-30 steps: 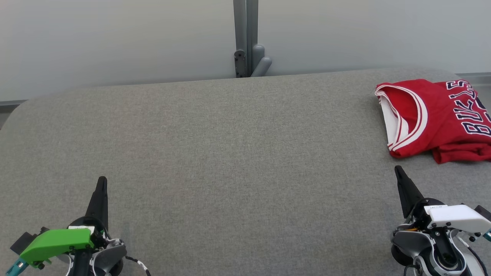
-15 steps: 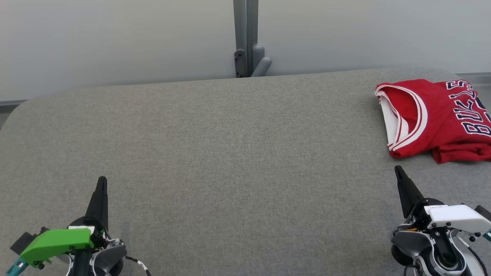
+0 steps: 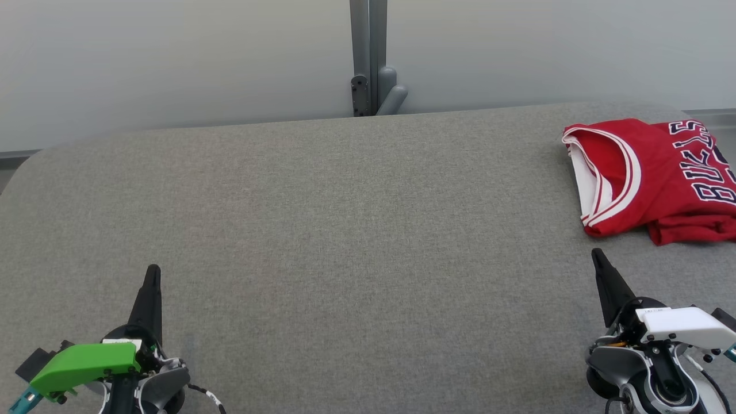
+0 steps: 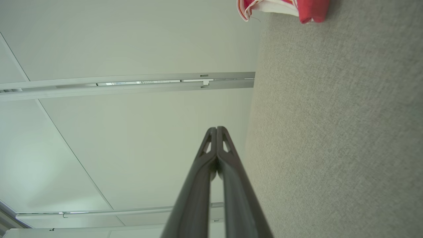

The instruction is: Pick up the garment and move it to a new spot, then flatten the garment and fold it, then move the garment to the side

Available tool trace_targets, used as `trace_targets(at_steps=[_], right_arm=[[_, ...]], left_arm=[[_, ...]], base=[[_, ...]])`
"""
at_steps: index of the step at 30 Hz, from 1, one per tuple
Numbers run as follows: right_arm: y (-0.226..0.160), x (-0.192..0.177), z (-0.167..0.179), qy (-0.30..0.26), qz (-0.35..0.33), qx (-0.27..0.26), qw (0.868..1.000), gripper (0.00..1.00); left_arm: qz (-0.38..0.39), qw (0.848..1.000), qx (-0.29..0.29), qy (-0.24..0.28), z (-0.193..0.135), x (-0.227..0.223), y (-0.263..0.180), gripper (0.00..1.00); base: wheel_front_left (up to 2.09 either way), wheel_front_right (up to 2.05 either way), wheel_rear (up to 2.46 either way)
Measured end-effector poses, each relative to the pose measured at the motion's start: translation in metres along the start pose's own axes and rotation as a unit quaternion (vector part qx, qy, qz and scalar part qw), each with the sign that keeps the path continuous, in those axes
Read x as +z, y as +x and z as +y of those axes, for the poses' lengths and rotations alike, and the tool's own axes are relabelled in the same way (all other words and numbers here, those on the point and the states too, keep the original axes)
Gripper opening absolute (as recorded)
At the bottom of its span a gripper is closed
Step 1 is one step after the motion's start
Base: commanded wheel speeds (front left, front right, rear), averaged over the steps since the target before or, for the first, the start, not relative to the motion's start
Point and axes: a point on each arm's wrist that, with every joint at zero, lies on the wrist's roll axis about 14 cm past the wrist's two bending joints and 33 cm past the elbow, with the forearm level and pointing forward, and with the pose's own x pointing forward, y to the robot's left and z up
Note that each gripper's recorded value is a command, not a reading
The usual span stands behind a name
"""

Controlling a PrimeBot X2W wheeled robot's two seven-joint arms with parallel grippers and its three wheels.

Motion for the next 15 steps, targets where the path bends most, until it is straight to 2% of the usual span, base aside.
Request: trace_targets(at_steps=[15], right_arm=[[0.0000, 0.0001, 0.0000, 0.000, 0.000, 0.000, 1.000, 0.00]], left_arm=[[0.000, 1.000, 0.000, 0.000, -0.0001, 0.0000, 0.0000, 0.00]], base=[[0.00, 0.00, 0.00]])
